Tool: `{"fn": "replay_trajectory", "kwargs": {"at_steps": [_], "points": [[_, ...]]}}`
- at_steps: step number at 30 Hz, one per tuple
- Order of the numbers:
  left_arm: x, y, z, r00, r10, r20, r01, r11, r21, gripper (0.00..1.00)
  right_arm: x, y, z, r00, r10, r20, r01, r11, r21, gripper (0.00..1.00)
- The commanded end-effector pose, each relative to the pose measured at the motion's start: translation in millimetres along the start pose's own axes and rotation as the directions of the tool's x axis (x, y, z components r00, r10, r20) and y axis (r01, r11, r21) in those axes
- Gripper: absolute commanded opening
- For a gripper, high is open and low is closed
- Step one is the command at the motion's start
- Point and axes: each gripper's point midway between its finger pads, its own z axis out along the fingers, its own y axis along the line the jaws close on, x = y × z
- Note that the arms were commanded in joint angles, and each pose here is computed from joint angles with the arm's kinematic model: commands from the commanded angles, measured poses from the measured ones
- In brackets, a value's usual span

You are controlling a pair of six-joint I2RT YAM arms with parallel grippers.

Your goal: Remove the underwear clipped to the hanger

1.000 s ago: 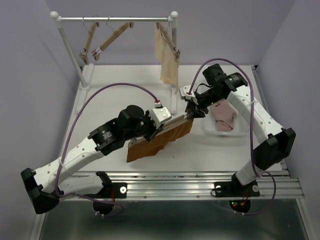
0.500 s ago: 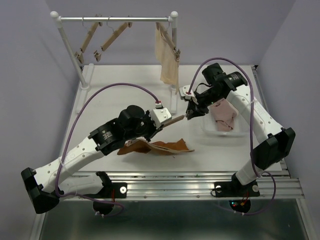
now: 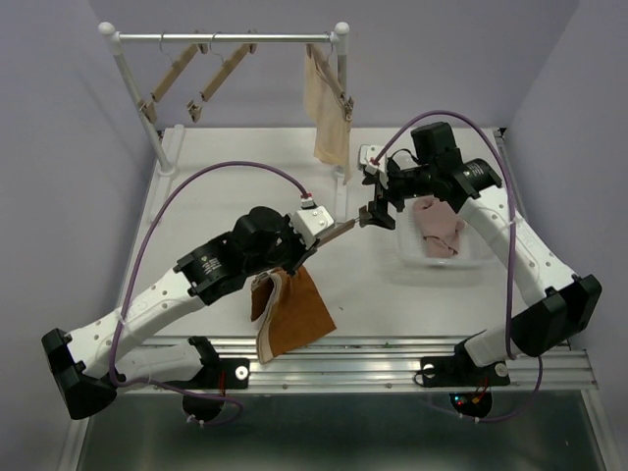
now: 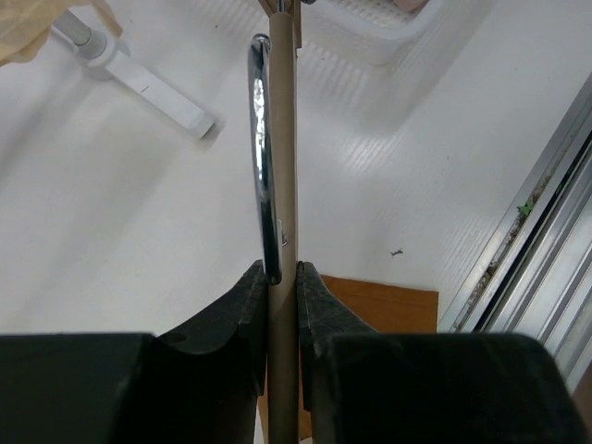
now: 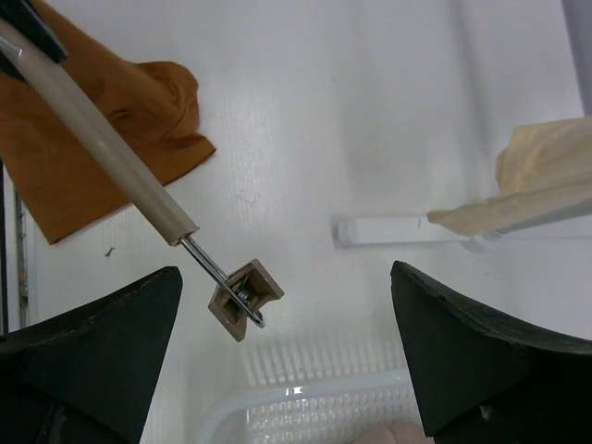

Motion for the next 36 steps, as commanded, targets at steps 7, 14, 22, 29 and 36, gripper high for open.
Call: {"fn": "replay_trajectory", "kwargs": {"at_steps": [7, 14, 22, 29, 36], "points": [[-25, 22, 14, 0.971, -0.170, 0.168, 0.193, 0.972, -0.135, 0.00, -57, -39, -32, 0.979, 0.009, 0.203, -0.073, 0.948, 0.310, 1.00], [-34, 37, 32, 0.933, -0.276, 0.232, 0.319, 0.932, -0.171, 0.00, -57, -49, -40, 0.855, 0.252, 0.453, -0.440, 0.815, 0.377, 1.00], [-53, 60, 36, 0.847, -0.410, 0.339, 0.468, 0.877, -0.110, 0.00, -52, -39, -49, 0.583, 0.395, 0.709, -0.725, 0.647, 0.236, 1.00], [-68, 60, 31, 0.758, -0.516, 0.400, 0.537, 0.841, 0.067, 0.00, -64, -18, -42, 0.418, 0.474, 0.775, -0.758, 0.653, 0.010, 1.00], [-81, 52, 21, 0.671, -0.601, 0.434, 0.591, 0.787, 0.176, 0.00, -71, -11, -35, 0.266, 0.520, 0.812, -0.729, 0.659, -0.184, 1.00]]}}
